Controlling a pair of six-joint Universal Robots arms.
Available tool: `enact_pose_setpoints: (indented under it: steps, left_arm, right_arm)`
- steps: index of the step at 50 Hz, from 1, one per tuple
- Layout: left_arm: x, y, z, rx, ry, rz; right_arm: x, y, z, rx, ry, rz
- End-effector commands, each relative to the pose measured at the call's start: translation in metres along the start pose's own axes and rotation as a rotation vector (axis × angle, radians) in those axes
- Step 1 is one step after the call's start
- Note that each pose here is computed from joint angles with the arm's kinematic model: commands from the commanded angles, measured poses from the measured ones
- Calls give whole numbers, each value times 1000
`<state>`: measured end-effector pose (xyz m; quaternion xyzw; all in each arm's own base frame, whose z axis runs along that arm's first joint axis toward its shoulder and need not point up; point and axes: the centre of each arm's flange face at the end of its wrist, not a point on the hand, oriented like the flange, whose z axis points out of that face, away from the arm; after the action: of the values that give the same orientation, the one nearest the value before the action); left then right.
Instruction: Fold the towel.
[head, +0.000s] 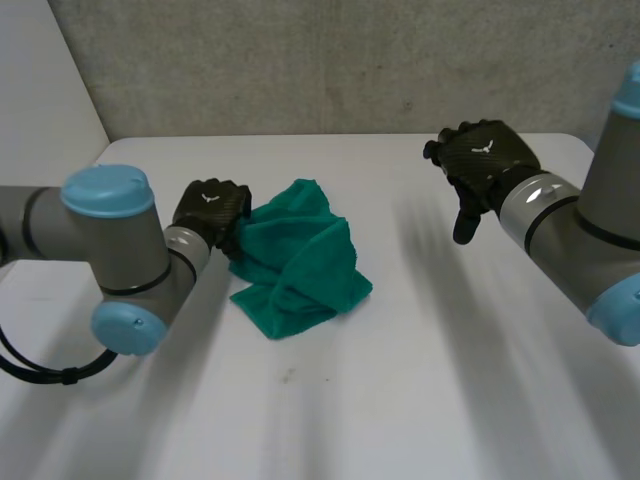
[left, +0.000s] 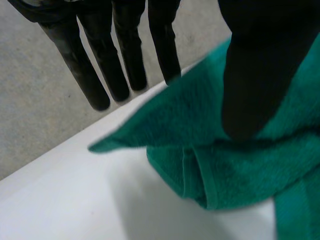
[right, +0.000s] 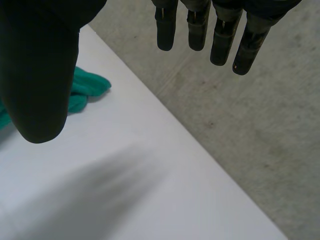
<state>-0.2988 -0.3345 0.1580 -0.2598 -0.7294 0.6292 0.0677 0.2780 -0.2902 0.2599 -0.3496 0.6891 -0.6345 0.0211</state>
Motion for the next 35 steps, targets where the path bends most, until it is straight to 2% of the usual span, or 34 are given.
enact_pose_setpoints:
  steps: [1, 4, 5, 7, 10, 12, 13, 15, 16, 25, 29, 35]
  left_arm:
    - [-1, -1, 7, 22, -5, 13]
    - [-10, -37, -3, 122, -33, 12]
    - [-12, -46, -7, 146, -39, 11]
    - [-14, -52, -10, 162, -46, 11]
    - [-21, -84, -30, 245, -62, 13]
    - [-24, -100, -41, 286, -72, 12]
    - [-25, -104, -45, 294, -74, 14]
    - [-27, -111, -51, 312, -78, 14]
    - [-28, -116, -56, 324, -84, 13]
    - [-29, -137, -82, 377, -89, 12]
    - [-23, -149, -97, 416, -73, 11]
    - [-23, -155, -104, 436, -75, 13]
  right_arm:
    - [-9, 15, 10, -43, -17, 109]
    - [-9, 16, 11, -49, -13, 164]
    - [-10, 22, 12, -78, -12, 308]
    - [-11, 25, 12, -91, -14, 353]
    - [-18, 42, 11, -181, -26, 559]
    - [-20, 45, 11, -198, -28, 603]
    - [-28, 53, 9, -243, -39, 698]
    - [-31, 56, 8, -260, -44, 727]
    - [-41, 65, 8, -296, -68, 793]
    - [-88, 70, 12, -348, -245, 892]
    - [-139, 70, 28, -340, -325, 888]
    - [-156, 70, 46, -292, -265, 853]
